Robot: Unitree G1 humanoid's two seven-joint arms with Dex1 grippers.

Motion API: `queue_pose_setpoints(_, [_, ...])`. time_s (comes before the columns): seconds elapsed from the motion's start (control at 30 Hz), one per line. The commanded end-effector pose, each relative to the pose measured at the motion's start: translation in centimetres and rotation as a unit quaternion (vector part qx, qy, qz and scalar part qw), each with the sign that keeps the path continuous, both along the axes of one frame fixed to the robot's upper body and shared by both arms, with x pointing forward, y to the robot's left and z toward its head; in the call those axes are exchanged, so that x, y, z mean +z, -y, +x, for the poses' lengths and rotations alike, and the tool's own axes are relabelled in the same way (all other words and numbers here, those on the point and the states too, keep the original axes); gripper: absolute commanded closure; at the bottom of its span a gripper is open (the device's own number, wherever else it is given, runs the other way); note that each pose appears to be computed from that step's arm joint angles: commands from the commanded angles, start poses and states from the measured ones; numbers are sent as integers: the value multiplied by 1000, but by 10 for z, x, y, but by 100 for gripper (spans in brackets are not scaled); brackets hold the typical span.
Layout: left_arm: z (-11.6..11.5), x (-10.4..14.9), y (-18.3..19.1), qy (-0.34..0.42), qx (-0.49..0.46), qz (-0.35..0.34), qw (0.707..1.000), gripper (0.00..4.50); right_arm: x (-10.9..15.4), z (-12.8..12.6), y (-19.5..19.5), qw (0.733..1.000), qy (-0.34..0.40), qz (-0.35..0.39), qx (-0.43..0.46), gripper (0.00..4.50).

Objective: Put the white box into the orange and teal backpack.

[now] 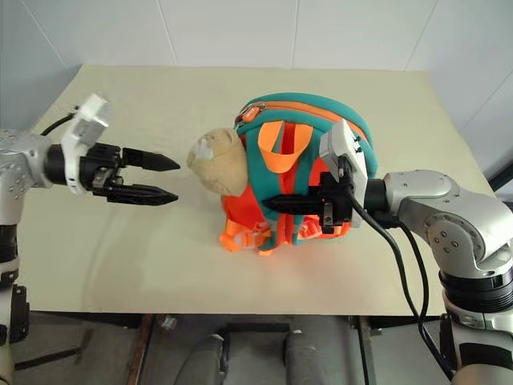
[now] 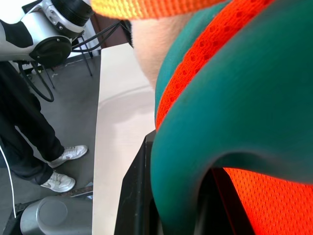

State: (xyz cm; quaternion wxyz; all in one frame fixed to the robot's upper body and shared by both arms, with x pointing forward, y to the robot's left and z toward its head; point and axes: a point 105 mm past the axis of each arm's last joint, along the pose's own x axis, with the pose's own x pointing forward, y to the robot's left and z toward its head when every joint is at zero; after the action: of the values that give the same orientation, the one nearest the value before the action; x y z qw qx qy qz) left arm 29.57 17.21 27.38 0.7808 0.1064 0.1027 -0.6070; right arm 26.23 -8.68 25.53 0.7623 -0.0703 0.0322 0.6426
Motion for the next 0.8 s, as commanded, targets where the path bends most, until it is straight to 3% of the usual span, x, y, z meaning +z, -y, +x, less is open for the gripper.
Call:
queue_pose_setpoints(0.03, [-17,27,18,53,-2,-48,997,2,8,-2,-2,1000,20,6,13,450])
queue_pose_setpoints(0.1, [-17,30,28,79,6,-66,995,2,7,-2,-3,1000,19,6,15,450])
queue_pose_setpoints(0.37, [-2,15,71,35,-4,-132,991,2,7,0,-6,1000,21,2,22,450])
queue_pose_setpoints(0.47, [-4,12,75,25,-13,-128,991,60,6,0,-6,1000,23,3,21,450])
queue_pose_setpoints(0.8, [-6,23,61,10,-4,-114,993,353,4,-6,-5,999,26,22,19,450])
